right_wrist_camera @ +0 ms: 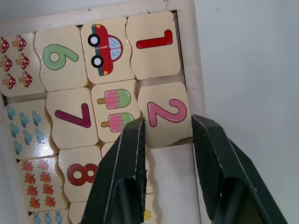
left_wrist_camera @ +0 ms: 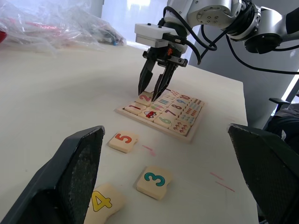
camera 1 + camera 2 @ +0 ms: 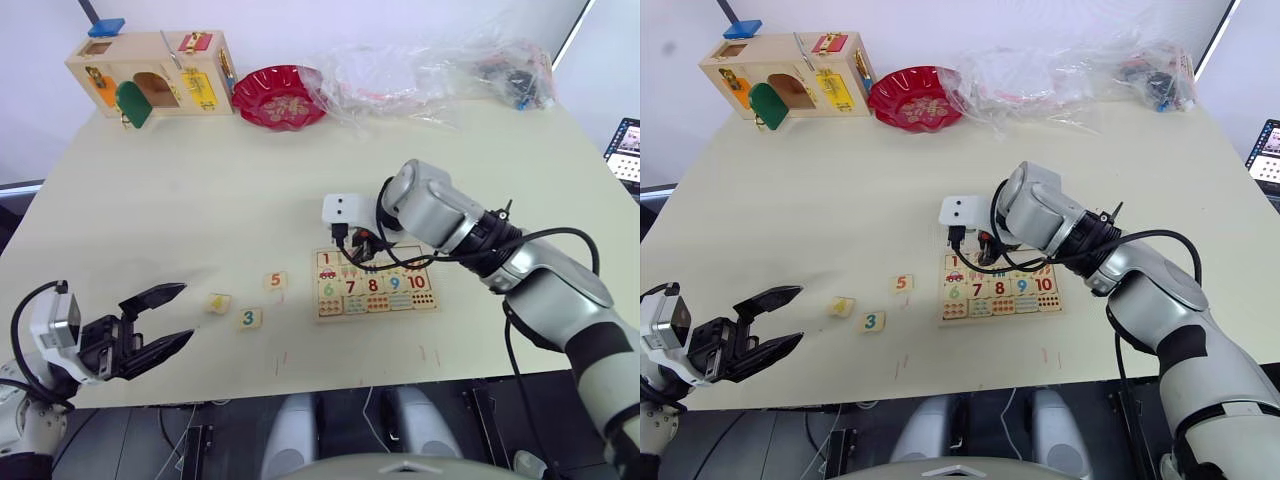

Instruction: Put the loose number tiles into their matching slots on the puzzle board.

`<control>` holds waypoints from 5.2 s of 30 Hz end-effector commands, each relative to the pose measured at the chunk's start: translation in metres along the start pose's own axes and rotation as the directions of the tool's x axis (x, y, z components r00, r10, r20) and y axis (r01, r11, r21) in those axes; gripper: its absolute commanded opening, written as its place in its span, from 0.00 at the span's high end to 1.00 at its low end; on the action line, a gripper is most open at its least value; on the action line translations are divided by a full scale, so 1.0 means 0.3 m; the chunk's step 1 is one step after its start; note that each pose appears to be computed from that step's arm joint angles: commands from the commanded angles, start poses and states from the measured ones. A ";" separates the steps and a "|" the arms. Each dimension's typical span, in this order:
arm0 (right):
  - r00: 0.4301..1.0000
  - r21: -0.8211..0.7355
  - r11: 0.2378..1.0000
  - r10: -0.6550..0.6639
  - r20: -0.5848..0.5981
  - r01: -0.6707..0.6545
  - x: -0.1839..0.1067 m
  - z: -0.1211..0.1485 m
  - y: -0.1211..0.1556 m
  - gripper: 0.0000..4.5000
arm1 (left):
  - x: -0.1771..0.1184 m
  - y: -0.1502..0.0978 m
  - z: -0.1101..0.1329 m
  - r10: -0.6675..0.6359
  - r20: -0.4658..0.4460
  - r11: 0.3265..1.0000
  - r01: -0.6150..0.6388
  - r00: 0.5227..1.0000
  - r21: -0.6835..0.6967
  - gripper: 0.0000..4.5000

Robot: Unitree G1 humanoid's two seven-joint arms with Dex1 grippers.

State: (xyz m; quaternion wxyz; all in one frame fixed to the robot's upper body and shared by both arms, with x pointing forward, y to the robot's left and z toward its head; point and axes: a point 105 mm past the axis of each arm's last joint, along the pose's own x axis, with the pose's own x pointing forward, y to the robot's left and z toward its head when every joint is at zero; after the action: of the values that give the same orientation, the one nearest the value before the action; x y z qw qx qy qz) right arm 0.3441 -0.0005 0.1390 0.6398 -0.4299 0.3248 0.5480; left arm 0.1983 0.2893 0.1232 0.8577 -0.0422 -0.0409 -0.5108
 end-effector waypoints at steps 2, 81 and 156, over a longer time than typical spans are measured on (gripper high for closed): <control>0.999 -0.016 1.000 -0.017 0.030 0.017 -0.015 0.023 -0.007 0.81 | -0.002 -0.011 0.021 -0.030 0.001 0.999 0.030 1.000 0.029 0.00; 0.923 0.020 0.999 -0.050 0.383 0.046 -0.034 -0.025 -0.063 0.97 | -0.005 -0.008 0.029 -0.027 -0.002 0.999 0.027 1.000 0.029 0.00; 0.569 0.454 0.876 -0.459 0.683 0.162 -0.418 -0.604 0.372 0.01 | -0.076 0.034 -0.086 0.318 -0.274 0.943 -0.332 0.908 -0.006 0.00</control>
State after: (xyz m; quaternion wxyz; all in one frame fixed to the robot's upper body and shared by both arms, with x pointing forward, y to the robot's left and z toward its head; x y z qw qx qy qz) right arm 0.2259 -0.2033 0.1388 0.8590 -0.0663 0.0526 0.5049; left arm 0.2011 0.2992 0.0916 0.9229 -0.0146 0.0926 -0.3734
